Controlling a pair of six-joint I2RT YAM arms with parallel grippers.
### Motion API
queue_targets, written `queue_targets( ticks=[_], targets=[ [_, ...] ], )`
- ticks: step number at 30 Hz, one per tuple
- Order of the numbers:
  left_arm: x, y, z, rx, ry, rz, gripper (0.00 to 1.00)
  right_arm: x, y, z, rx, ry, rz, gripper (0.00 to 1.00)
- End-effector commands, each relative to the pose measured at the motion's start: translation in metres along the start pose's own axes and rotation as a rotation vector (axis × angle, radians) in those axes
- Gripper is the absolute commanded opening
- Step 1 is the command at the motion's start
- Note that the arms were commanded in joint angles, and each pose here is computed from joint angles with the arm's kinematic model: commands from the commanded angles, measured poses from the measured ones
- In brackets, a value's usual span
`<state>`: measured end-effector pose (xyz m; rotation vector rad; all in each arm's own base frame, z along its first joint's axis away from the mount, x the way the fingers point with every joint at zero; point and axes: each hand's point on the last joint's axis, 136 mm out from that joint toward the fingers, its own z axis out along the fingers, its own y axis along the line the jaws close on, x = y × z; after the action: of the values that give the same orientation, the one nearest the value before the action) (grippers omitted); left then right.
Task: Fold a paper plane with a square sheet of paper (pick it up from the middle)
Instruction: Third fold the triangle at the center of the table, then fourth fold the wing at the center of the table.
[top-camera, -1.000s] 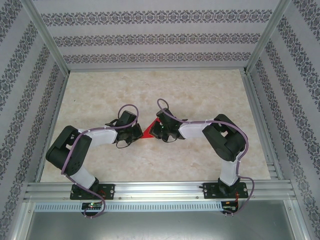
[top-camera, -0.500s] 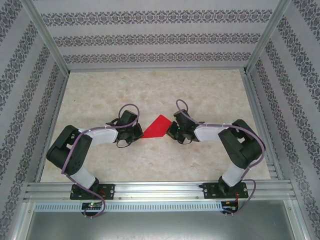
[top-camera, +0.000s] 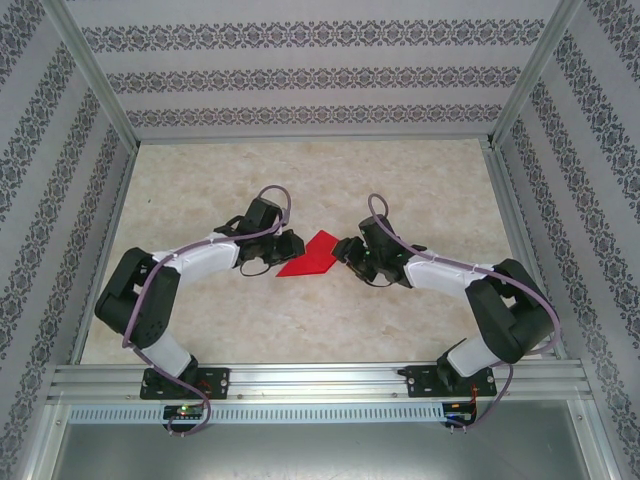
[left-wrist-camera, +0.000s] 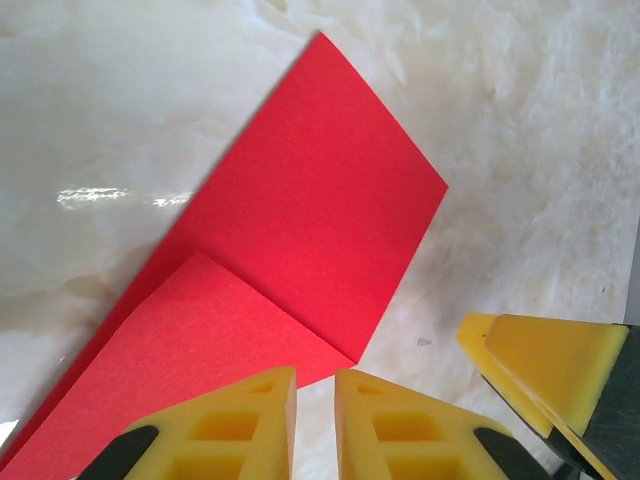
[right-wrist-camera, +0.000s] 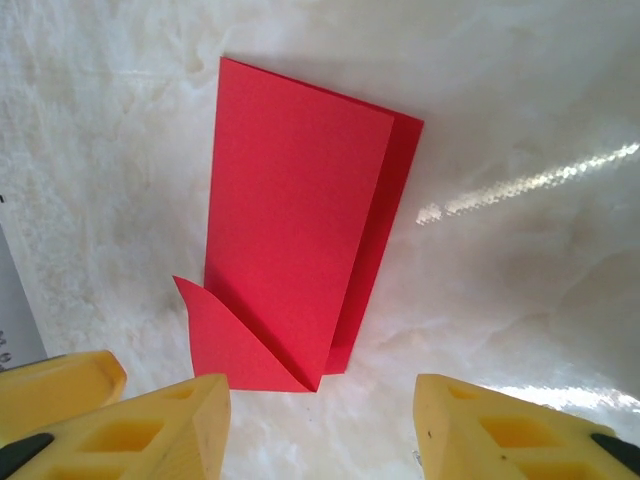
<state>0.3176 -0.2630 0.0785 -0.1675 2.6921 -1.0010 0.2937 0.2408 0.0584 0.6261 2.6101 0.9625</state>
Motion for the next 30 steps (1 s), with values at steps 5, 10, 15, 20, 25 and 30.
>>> queue_targets(
  ticks=[5, 10, 15, 20, 25, 30],
  targets=[
    [-0.001, -0.001, 0.013, -0.004, 0.038, 0.063, 0.19, 0.017, 0.015, 0.022, -0.066, 0.067, 0.036, 0.52],
    [-0.002, 0.006, 0.013, -0.045, 0.047, 0.071, 0.23, 0.027, 0.029, 0.034, -0.117, 0.11, 0.042, 0.47],
    [-0.002, 0.012, 0.014, -0.072, 0.043, 0.069, 0.24, 0.029, 0.037, 0.036, -0.135, 0.114, 0.026, 0.43],
    [-0.003, 0.015, 0.011, -0.078, 0.036, 0.068, 0.24, 0.029, 0.043, 0.039, -0.166, 0.124, 0.031, 0.4],
    [-0.005, 0.02, 0.005, -0.112, 0.019, 0.082, 0.24, 0.033, 0.048, 0.042, -0.203, 0.137, 0.045, 0.39],
    [-0.005, 0.026, 0.002, -0.126, 0.012, 0.077, 0.25, 0.033, 0.05, 0.044, -0.243, 0.133, 0.067, 0.36]
  ],
)
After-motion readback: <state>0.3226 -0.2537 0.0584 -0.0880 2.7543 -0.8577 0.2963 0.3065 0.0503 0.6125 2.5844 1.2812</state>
